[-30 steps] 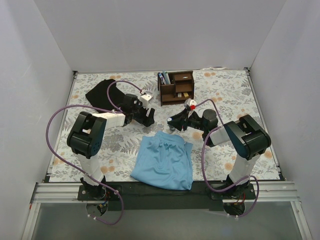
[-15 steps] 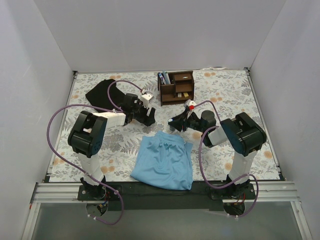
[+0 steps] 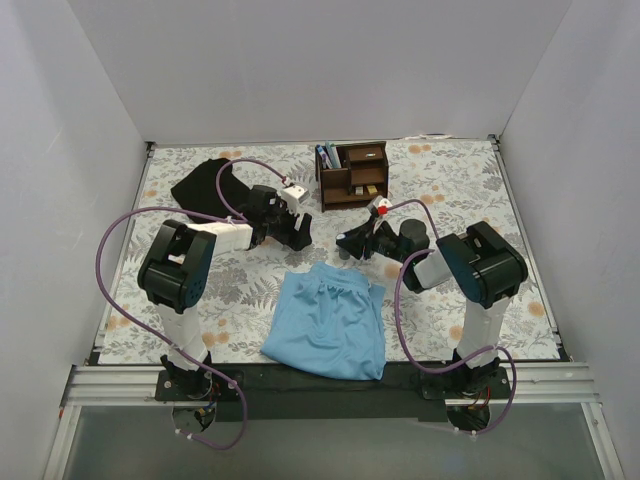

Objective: Sort the stationery into containers
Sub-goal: Close the stationery at the center of the board.

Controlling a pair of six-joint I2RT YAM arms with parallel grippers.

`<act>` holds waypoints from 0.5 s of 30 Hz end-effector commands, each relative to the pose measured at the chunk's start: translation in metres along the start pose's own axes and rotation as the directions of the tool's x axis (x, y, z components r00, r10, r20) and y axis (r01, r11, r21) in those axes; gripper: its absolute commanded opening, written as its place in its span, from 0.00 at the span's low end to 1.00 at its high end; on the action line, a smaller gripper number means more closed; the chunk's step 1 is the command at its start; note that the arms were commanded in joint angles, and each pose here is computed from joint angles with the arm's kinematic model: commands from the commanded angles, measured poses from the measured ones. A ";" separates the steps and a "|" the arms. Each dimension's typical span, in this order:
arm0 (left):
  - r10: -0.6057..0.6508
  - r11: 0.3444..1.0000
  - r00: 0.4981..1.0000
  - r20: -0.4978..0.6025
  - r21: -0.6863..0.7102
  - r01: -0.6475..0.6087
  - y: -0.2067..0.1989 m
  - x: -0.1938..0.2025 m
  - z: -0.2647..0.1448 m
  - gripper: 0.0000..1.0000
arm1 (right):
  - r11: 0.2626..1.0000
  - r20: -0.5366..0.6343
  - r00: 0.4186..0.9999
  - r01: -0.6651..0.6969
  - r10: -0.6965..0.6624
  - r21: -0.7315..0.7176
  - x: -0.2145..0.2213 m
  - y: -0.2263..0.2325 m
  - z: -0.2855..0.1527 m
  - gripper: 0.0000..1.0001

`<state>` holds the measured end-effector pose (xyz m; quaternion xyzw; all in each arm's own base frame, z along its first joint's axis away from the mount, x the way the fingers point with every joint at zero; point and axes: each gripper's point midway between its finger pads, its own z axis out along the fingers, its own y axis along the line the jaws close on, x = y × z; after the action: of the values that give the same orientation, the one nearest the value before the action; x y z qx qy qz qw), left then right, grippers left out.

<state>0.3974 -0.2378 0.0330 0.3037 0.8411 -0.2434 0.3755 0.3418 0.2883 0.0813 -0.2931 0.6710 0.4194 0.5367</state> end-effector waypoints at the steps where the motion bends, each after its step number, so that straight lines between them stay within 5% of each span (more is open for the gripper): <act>1: -0.016 1.000 1.000 -0.022 0.026 0.017 -0.005 0.002 0.001 0.73 | 0.997 0.185 0.979 0.083 -0.079 -0.010 -0.050 0.007 0.012 0.01; 15: -0.026 0.999 0.999 0.036 0.034 0.024 -0.012 -0.010 -0.010 0.74 | 0.984 0.259 0.954 0.124 -0.154 0.130 -0.043 0.037 -0.014 0.01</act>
<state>0.3965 -0.2406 0.0342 0.2985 0.8397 -0.2531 0.3766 0.3159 0.2903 0.0764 -0.2553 0.6862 0.3954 0.5546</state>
